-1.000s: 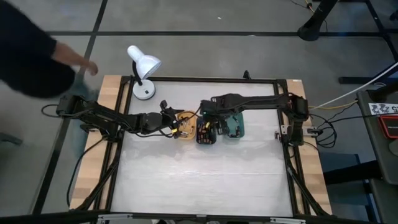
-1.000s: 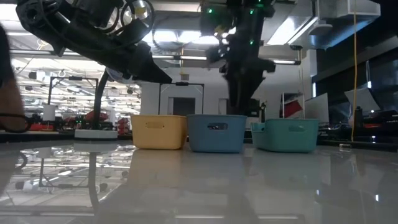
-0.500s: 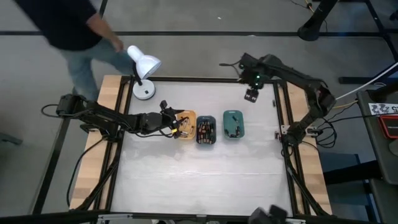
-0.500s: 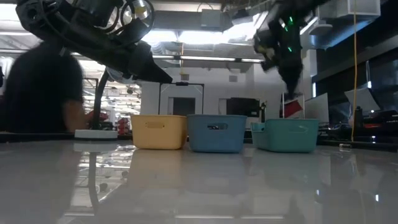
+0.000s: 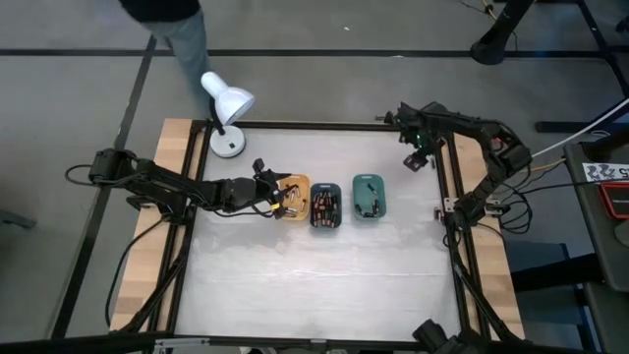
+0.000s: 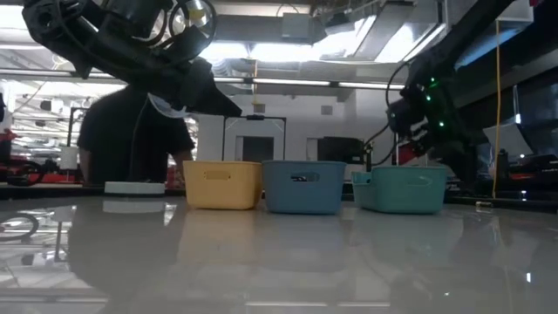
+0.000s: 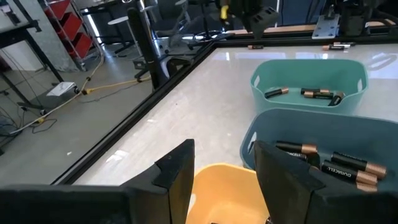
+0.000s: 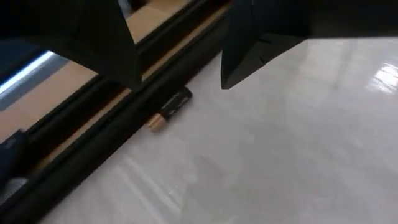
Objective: Sort batteries
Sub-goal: Put the black battery into the green bin
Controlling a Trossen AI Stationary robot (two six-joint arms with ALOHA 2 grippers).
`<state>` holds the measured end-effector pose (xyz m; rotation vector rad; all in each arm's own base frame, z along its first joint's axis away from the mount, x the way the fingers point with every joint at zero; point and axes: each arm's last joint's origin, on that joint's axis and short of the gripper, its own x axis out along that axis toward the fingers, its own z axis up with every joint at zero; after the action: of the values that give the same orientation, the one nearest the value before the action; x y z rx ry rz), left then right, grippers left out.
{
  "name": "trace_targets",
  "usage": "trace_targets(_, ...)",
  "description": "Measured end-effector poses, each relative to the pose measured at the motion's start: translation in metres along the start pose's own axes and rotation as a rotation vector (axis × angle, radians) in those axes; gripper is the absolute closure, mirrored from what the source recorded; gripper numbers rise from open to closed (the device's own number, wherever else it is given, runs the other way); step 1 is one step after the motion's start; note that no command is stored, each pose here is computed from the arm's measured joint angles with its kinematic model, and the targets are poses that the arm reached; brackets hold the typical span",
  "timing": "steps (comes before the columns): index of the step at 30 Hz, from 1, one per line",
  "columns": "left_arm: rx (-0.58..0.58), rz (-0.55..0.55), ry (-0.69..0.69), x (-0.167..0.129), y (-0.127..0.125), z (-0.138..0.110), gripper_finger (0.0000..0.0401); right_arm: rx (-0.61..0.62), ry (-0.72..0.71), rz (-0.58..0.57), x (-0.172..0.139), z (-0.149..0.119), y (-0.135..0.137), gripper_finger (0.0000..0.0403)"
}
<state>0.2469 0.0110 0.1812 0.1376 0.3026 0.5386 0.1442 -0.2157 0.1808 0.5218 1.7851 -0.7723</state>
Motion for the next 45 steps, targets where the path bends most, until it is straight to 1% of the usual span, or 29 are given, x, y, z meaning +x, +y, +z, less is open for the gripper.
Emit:
trace_targets(5,-0.008,0.001,-0.004,0.0,0.0,0.0,0.0245,-0.193,0.036,0.003,0.009,-0.005,0.01,0.0182)
trace_targets(7,-0.009,0.001,-0.004,0.0,0.0,0.0,0.0245,-0.248,0.046,0.0,0.012,-0.007,0.014,0.0182)
trace_targets(9,-0.01,0.001,-0.006,0.0,0.0,0.001,0.0245,-0.274,0.048,-0.015,0.011,-0.007,0.021,0.0182)
trace_targets(14,-0.01,0.001,-0.006,0.0,0.0,0.001,0.0245,-0.362,0.007,-0.046,0.005,-0.004,0.045,0.0182)
trace_targets(17,-0.009,0.001,-0.006,0.0,0.0,0.001,0.0245,-0.455,-0.053,-0.079,0.001,0.0,0.059,0.0182)
trace_targets(19,-0.009,0.001,-0.006,0.0,0.0,0.001,0.0245,-0.492,-0.096,-0.129,-0.001,0.004,0.062,0.0182)
trace_targets(20,-0.008,0.001,-0.006,0.0,0.0,0.001,0.0245,-0.503,-0.106,-0.172,-0.001,0.006,0.061,0.0182)
trace_targets(23,-0.011,0.001,-0.006,0.0,0.0,0.001,0.0245,-0.538,-0.076,-0.317,-0.001,0.007,0.056,0.0178)
trace_targets(25,-0.01,0.0,-0.006,0.0,0.0,0.001,0.0245,-0.556,-0.034,-0.411,0.001,0.009,0.054,0.0165)
trace_targets(28,-0.016,-0.005,-0.016,0.001,-0.001,0.004,0.0245,-0.602,0.033,-0.494,0.008,0.012,0.053,0.0132)
trace_targets(32,-0.015,-0.019,-0.014,0.001,-0.001,0.004,0.0245,-0.654,0.116,-0.508,0.024,0.019,0.057,0.0082)
trace_targets(35,-0.019,-0.019,-0.014,0.001,-0.001,0.004,0.0245,-0.726,0.204,-0.492,0.033,0.018,0.059,0.0059)
trace_targets(40,-0.018,-0.02,-0.008,0.001,-0.001,0.004,0.0245,-0.745,0.228,-0.473,0.034,0.017,0.058,0.0052)
trace_targets(45,-0.014,-0.02,-0.009,0.001,-0.001,0.004,0.0245,-0.748,0.253,-0.347,0.038,0.014,0.048,0.0052)
